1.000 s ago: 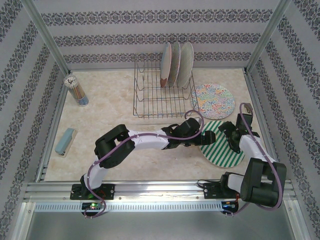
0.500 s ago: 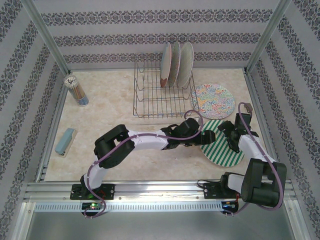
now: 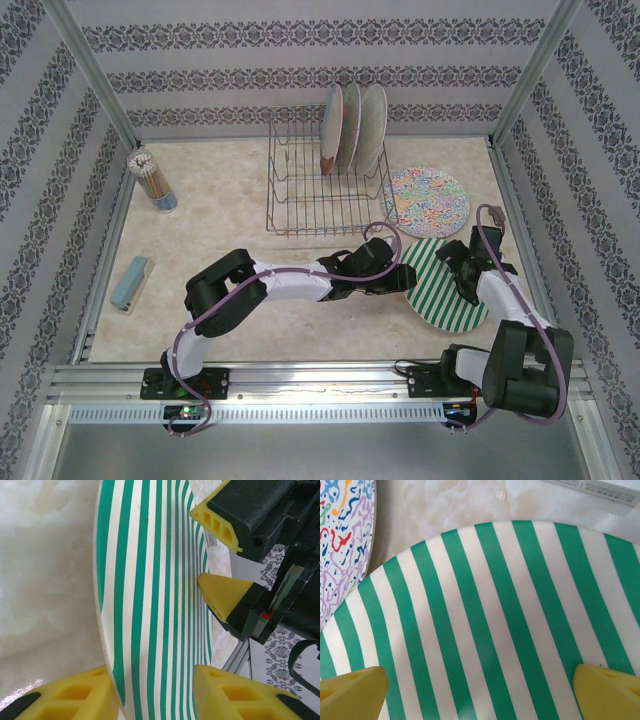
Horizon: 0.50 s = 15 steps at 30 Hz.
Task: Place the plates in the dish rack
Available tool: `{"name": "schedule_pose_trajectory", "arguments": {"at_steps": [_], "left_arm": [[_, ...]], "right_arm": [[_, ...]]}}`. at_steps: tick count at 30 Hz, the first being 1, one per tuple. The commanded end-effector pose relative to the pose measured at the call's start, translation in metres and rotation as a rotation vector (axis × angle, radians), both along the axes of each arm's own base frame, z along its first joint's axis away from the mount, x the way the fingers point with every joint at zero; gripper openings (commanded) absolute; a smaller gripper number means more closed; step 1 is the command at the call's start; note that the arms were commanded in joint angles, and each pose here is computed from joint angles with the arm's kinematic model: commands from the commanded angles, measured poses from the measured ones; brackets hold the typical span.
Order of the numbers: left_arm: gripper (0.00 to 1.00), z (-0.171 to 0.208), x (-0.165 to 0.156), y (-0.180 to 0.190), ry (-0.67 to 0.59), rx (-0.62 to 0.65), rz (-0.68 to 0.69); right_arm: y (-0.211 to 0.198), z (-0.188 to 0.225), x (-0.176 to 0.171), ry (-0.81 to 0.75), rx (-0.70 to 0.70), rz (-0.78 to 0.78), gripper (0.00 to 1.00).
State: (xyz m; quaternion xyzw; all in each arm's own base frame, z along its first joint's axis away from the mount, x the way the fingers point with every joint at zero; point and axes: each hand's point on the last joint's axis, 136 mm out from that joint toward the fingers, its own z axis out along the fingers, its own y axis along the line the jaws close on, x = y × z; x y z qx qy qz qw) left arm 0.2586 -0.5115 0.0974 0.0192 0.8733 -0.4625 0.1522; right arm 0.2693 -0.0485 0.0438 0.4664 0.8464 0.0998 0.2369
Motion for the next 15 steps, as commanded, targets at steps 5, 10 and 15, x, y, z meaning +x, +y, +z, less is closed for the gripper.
{"name": "schedule_pose_trajectory", "arguments": {"at_steps": [5,10,15], "left_arm": [[0.26,0.092,-0.006,-0.024,-0.130,-0.263,-0.073],[0.16,0.090,-0.006,-0.022,-0.128,-0.260,-0.071],[0.09,0.090,-0.007,-0.019,-0.128,-0.261,-0.072]], "right_arm": [[0.038,-0.017,-0.026,0.104,0.172,0.052,0.96],[0.037,-0.012,-0.025,0.097,0.160,0.053,0.96],[0.035,-0.002,-0.023,0.083,0.146,0.056,0.96]]}}
